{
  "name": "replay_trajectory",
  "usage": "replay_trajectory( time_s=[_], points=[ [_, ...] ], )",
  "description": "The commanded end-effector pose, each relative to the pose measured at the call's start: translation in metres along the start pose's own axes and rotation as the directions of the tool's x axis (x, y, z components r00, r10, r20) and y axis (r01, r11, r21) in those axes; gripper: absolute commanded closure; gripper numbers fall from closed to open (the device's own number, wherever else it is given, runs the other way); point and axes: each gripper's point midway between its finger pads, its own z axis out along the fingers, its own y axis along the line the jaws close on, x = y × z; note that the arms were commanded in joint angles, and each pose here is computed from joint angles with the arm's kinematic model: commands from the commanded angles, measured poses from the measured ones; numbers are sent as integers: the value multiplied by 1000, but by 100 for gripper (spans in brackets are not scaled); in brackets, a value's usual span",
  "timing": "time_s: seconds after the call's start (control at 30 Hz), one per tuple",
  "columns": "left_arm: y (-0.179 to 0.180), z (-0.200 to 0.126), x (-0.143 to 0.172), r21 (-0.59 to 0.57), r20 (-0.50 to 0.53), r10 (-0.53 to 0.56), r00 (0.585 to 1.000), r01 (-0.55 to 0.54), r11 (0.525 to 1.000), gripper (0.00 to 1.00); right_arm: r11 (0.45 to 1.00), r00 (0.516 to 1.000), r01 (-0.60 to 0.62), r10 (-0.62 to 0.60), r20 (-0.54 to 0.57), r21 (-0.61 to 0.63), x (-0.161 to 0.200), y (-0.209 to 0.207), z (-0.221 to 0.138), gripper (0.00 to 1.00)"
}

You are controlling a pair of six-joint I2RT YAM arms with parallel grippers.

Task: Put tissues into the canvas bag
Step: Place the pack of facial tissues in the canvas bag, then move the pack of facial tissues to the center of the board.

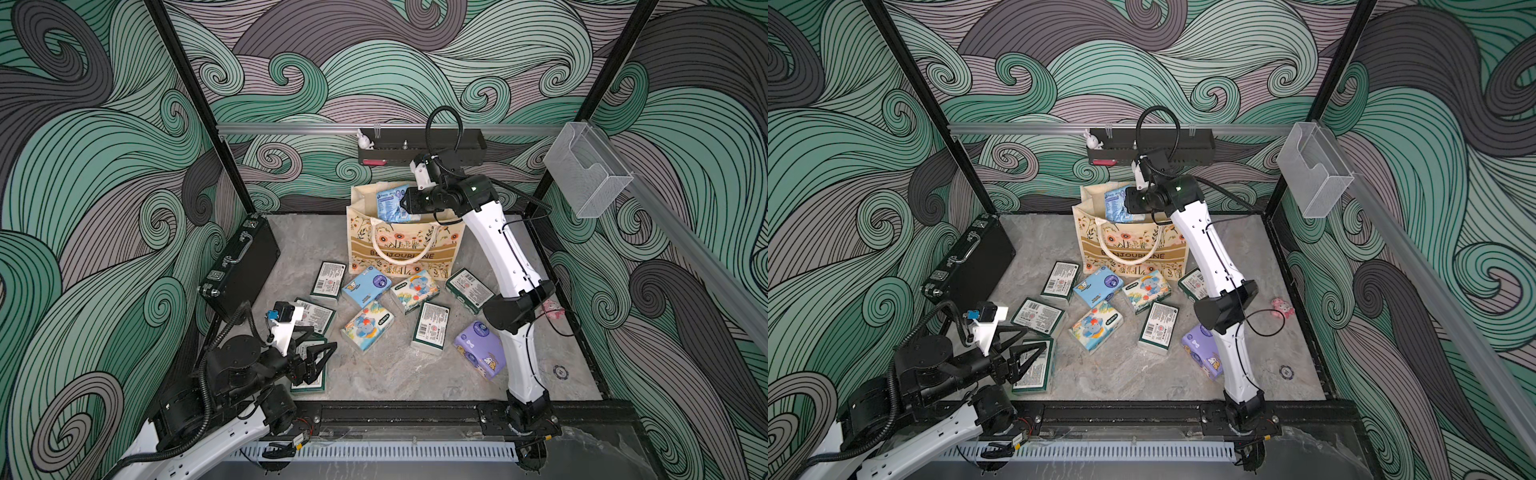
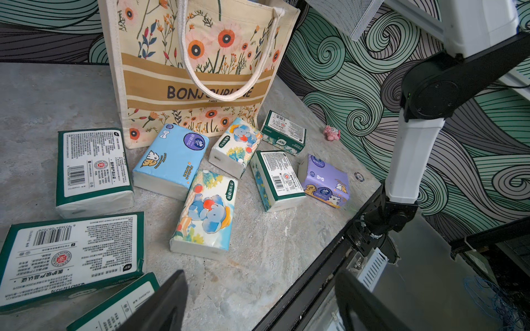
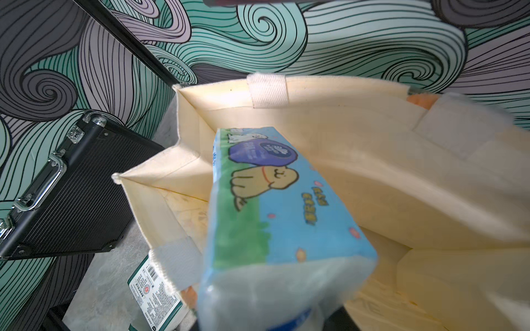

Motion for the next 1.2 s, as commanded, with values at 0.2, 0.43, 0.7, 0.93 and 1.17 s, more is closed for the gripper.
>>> replay_trajectory(
  time_s=[0.2,0.43,0.7,0.93,1.17],
  points=[
    [9,-3,1,-42,13,7,1000,-6,999,17,958,985,-170,163,-52,-231,-5,24,33,66],
    [10,0,2,-54,-1,6,1000,-6,999,17,946,981,-192,189,-38,-263,-16,12,26,28],
    [12,6,3,-72,-27,10,1000,-12,997,16,978,987,-107,126,102,-179,-32,-7,-66,23],
    [18,11,4,-115,-42,10,999,-15,993,15,977,996,35,-16,89,-212,35,39,-118,22],
    [44,26,10,-306,-147,-41,988,-6,952,7,930,999,5,-19,-35,-369,160,75,-119,22]
  ],
)
